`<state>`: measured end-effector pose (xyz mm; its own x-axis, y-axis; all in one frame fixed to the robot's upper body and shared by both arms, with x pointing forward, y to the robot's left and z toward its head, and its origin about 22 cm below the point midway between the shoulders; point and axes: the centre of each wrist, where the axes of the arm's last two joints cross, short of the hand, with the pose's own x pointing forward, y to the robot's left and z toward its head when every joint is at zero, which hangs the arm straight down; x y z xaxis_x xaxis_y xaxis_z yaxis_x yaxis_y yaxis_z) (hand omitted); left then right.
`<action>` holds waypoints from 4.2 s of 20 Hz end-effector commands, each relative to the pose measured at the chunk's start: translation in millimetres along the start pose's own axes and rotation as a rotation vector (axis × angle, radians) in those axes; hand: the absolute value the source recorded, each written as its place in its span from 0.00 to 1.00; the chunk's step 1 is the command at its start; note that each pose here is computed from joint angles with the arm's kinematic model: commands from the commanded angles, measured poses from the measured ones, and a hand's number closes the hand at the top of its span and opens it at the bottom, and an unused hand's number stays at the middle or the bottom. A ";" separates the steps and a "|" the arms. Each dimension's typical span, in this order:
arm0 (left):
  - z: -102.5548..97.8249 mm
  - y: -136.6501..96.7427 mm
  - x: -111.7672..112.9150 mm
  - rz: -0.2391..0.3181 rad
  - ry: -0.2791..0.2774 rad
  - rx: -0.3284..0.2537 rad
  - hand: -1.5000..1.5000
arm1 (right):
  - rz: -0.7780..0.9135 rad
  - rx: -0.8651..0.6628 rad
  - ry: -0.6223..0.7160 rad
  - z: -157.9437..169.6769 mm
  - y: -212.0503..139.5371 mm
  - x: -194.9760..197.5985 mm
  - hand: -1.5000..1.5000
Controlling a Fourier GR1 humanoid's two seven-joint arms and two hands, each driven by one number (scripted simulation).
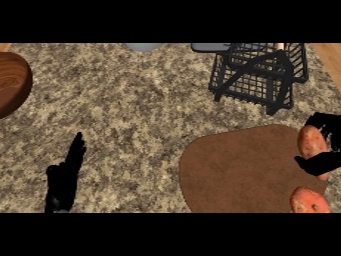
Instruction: Pick the sweet potato from the cutting board and place it in the tiered basket
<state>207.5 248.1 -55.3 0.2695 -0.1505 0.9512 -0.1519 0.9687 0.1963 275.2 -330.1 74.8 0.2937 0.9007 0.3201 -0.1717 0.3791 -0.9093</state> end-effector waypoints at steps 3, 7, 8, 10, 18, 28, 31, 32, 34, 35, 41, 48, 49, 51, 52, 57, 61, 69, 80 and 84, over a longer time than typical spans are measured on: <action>6.1 0.8 -8.7 0.006 0.021 -0.009 0.50 | -0.274 -0.197 -0.157 20.2 -91.9 -22.4 1.00; 2.4 5.7 1.1 0.000 0.015 0.006 0.50 | -0.260 -0.351 -0.240 51.2 -149.7 -29.6 1.00; -6.8 0.5 2.0 0.003 0.006 0.015 0.50 | -0.254 -0.379 -0.264 62.6 -166.8 -29.7 1.00; 2.6 3.6 0.9 0.012 0.007 0.002 0.50 | -0.217 -0.404 -0.280 78.7 -170.7 -24.9 1.00; -10.8 -0.8 6.5 0.003 -0.005 -0.017 0.50 | -0.252 -0.439 -0.243 82.9 -233.7 17.5 1.00; 1.0 -3.3 -7.1 0.001 -0.006 -0.057 0.50 | -0.264 -0.443 -0.187 23.7 -249.2 60.5 1.00; -7.3 -13.3 1.1 -0.010 -0.013 -0.029 0.50 | -0.262 -0.417 -0.208 -2.0 -225.8 69.2 1.00; 2.0 11.2 -8.7 -0.021 -0.005 -0.034 0.50 | -0.253 -0.408 -0.208 -6.5 -236.6 71.6 1.00; -10.2 1.4 9.0 -0.016 -0.004 -0.046 0.50 | -0.242 -0.387 -0.241 -20.8 -211.1 82.3 1.00; -16.5 0.9 7.2 -0.017 0.004 -0.050 0.50 | -0.242 -0.379 -0.256 -29.2 -224.3 71.4 1.00; -6.2 -9.9 2.6 -0.014 -0.002 -0.025 0.50 | -0.176 -0.340 -0.241 -68.8 -187.0 84.4 1.00; -21.9 -9.4 16.3 -0.002 0.010 -0.042 0.50 | -0.183 -0.313 -0.172 -101.9 -156.8 105.6 1.00; -10.1 -4.9 4.4 -0.013 -0.006 -0.038 0.50 | -0.196 -0.310 -0.166 -102.6 -144.7 118.3 1.00; -1.3 -3.2 -6.4 -0.013 -0.010 -0.042 0.50 | -0.188 -0.309 -0.176 -110.0 -139.6 103.7 1.00; -12.5 -12.7 -3.6 -0.013 -0.007 -0.047 0.50 | -0.251 -0.293 -0.178 -118.0 -139.1 109.1 1.00; -17.8 -3.8 11.8 -0.012 -0.016 -0.045 0.50 | -0.557 -0.150 -0.158 -127.3 -99.6 106.0 0.00; -14.5 -15.2 15.9 -0.018 -0.019 -0.032 0.50 | -0.687 -0.133 -0.213 -127.2 -123.0 108.1 0.00; -5.6 -5.0 4.3 -0.002 -0.001 -0.029 0.50 | -0.941 -0.369 -0.277 -124.7 -119.5 76.5 0.00; -7.5 1.4 5.7 -0.003 -0.001 0.002 0.50 | -1.034 -0.684 -0.001 -66.4 -221.5 -75.4 0.00; -2.7 -0.9 -5.8 -0.004 -0.002 0.001 0.50 | -1.060 -0.690 0.016 -21.1 -245.8 -145.8 0.00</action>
<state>210.8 248.8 -54.0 0.2649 -0.1532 0.9520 -0.1369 0.9713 0.1944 344.1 -509.2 235.1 0.0062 0.2395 0.9709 0.6512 0.7359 -0.1857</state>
